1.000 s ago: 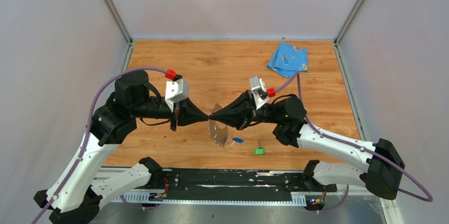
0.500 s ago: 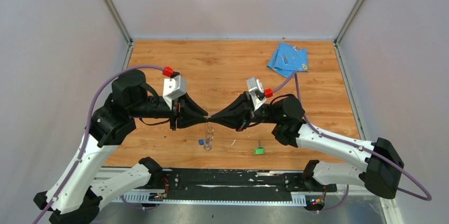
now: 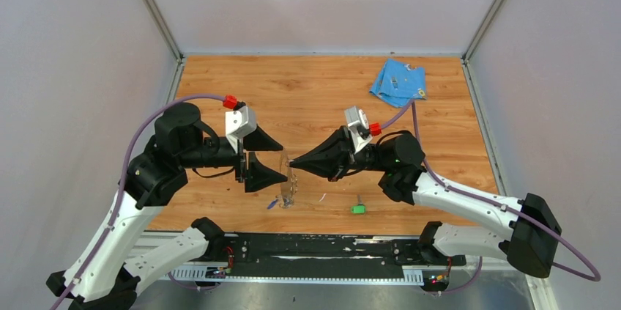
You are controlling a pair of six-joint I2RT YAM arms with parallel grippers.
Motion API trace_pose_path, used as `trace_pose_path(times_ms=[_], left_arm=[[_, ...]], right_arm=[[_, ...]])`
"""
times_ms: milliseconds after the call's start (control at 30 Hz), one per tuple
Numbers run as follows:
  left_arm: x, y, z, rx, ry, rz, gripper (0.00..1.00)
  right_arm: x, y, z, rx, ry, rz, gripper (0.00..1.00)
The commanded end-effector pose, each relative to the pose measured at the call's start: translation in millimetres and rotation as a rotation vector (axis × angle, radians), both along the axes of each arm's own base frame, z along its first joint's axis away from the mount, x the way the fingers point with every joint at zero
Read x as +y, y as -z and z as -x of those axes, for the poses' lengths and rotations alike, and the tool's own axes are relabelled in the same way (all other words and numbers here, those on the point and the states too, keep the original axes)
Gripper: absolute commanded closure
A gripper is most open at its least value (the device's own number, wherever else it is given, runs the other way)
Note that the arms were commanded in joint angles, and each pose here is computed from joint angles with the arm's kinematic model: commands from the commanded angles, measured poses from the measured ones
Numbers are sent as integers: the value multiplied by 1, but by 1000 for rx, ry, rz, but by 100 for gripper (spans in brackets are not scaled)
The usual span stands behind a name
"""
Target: Put the keys on the keyring
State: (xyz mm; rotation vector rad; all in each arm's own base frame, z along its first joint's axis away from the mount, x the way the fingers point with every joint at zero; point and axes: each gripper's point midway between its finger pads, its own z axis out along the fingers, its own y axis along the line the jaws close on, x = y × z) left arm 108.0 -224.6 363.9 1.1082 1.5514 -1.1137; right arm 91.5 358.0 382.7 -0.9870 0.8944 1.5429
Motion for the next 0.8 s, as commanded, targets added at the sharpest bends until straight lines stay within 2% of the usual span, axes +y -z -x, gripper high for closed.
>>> trace_pose_path(times_ms=[0, 300, 433, 633, 767], left_arm=[[2, -7, 7, -2, 20, 19, 21], [-3, -12, 16, 4, 85, 66, 51], [-6, -11, 17, 33, 101, 72, 74], [-7, -13, 18, 48, 109, 85, 77], [-10, -19, 18, 59, 112, 109, 72]], right_arm=[[-6, -21, 5, -44, 6, -71, 100], [-5, -25, 7, -33, -21, -84, 100], [-5, -28, 10, -30, -37, -93, 100], [-6, -31, 10, -33, -38, -99, 100], [-5, -30, 10, -31, -41, -97, 100]])
